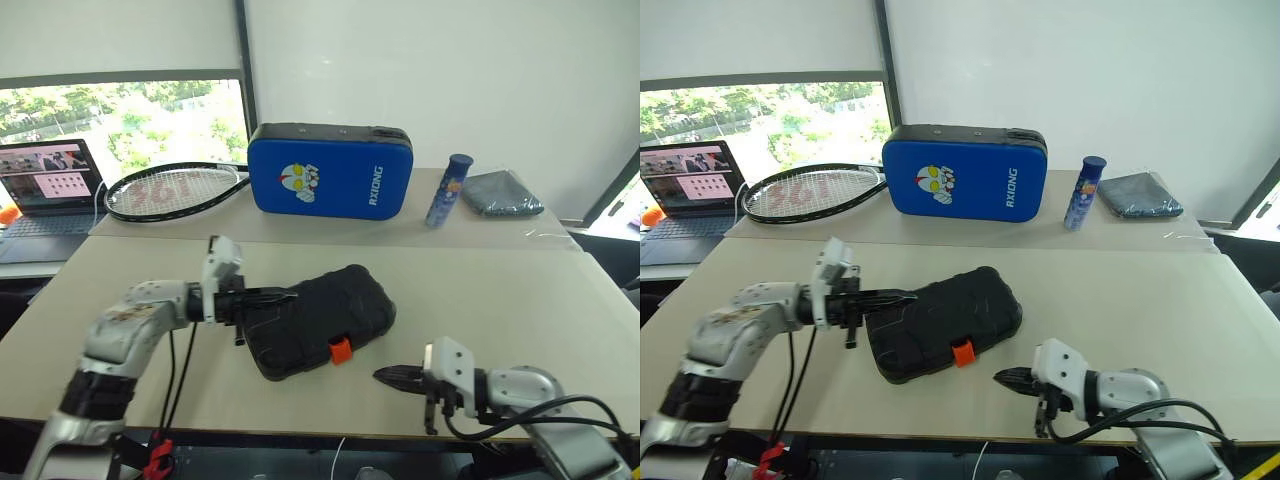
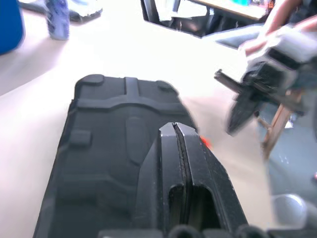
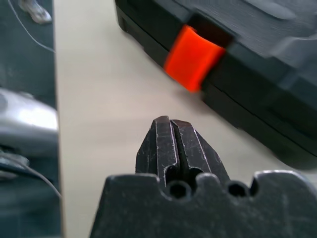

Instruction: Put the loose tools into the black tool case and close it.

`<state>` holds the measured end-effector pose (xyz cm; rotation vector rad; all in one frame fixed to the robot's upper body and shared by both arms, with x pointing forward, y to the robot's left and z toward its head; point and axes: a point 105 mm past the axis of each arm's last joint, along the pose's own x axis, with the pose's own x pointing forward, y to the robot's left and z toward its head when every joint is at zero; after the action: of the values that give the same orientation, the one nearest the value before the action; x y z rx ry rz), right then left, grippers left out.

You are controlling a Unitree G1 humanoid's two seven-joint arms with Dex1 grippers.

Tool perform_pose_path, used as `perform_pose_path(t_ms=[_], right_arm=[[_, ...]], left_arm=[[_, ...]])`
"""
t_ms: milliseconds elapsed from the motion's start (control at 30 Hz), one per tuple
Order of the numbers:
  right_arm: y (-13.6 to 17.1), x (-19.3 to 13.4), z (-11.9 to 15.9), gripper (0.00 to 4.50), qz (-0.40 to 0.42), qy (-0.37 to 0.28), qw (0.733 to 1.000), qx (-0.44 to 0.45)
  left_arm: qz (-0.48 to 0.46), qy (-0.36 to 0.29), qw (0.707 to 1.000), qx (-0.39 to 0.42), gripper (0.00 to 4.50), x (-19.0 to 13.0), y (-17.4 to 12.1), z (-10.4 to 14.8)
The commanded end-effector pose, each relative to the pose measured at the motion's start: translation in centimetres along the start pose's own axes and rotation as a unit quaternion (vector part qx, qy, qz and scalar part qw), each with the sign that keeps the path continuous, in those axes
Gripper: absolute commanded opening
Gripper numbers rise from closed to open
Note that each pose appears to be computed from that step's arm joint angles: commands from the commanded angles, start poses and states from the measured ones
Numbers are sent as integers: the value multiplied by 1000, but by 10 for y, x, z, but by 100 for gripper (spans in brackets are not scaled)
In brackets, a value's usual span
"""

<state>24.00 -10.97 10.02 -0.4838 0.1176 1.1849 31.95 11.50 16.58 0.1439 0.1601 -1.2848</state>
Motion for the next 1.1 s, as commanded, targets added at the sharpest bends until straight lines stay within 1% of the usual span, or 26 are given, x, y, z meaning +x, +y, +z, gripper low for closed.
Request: perform_pose_path(t_ms=[33,167,233,300,433,500,733,967,1100], right_arm=[[-9,10,11,0,-16,-3,999,-27],[-15,19,16,0,-15,-7,999,-41],[-16,23,20,0,-12,-12,999,-44],[-16,26,21,0,-8,-14,999,-47],[-17,31,21,0,-3,-12,999,-53],[-17,33,21,0,0,-12,998,-55],[-15,40,22,0,-3,-18,998,-57],[-19,43,24,0,-14,-25,998,-59],[-24,46,26,0,-22,-25,998,-62]], left_arm=[[7,25,999,28,3,19,12,-3],[13,48,998,34,3,33,18,-11],[21,52,998,42,3,37,21,-13],[30,52,998,32,3,41,24,-15],[12,68,997,31,3,46,19,-22],[3,77,996,34,3,47,16,-25],[17,120,993,10,3,46,16,-41],[38,149,988,-8,3,44,20,-57],[34,179,983,-30,3,42,17,-75]])
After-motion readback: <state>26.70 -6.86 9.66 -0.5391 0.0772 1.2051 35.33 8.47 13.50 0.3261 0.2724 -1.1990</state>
